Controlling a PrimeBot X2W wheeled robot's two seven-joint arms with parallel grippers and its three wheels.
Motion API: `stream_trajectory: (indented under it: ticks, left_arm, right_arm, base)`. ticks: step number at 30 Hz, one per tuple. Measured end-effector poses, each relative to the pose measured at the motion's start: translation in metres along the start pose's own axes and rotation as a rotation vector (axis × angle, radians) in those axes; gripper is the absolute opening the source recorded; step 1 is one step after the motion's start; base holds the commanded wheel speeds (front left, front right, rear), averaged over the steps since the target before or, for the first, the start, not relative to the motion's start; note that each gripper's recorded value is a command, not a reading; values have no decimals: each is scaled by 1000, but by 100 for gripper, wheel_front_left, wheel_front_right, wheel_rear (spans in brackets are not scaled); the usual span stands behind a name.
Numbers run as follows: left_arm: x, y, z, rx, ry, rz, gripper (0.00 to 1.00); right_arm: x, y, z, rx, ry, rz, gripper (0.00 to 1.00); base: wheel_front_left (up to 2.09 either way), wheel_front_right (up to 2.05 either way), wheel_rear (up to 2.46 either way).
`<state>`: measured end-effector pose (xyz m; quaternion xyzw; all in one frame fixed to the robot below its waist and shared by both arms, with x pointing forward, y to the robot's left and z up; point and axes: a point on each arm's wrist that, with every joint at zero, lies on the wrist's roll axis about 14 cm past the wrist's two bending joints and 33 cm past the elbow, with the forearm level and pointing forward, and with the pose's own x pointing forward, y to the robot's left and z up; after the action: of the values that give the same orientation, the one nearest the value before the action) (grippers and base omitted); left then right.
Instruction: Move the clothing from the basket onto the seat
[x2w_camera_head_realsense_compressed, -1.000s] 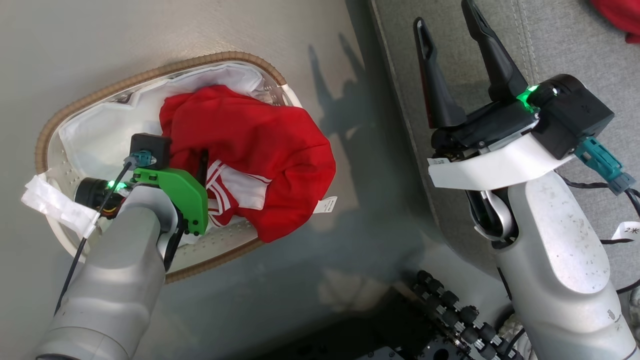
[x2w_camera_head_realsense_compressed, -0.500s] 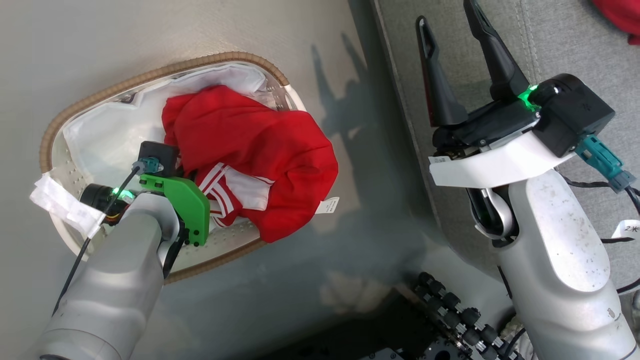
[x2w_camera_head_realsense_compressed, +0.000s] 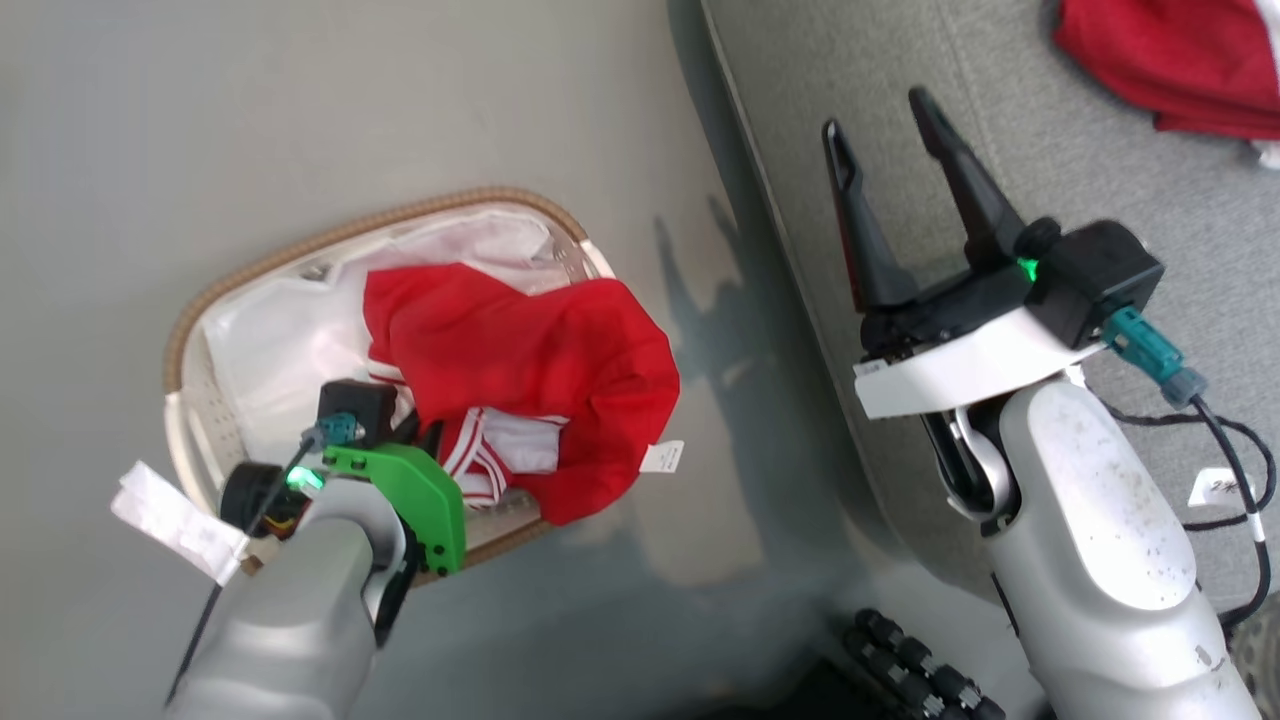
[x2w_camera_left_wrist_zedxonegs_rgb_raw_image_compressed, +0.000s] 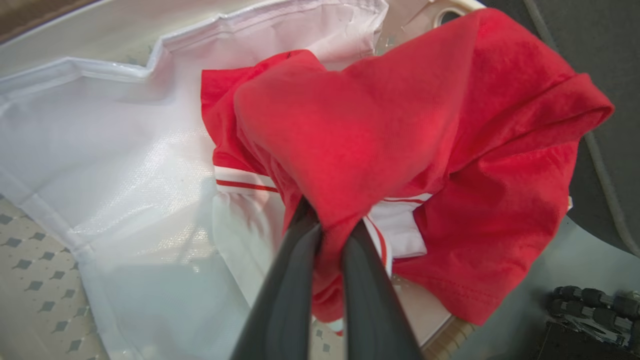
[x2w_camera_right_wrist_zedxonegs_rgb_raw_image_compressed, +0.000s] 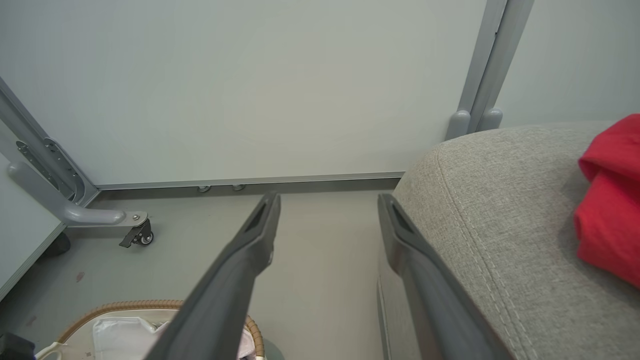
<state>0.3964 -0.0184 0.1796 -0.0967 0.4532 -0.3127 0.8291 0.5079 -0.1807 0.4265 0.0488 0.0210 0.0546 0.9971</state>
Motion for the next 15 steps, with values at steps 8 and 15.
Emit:
stream_trajectory:
  ticks: [8,15]
  left_arm:
    - [-43,-17,42,-44,-175,26,0]
    - [-91,-36,77,-24,-360,55,0]
  right_arm:
    - [-26,8,23,8,-21,-7,100]
    - [-51,19,41,23,-45,1,100]
  base:
    - [0,0,0]
    - [0,0,0]
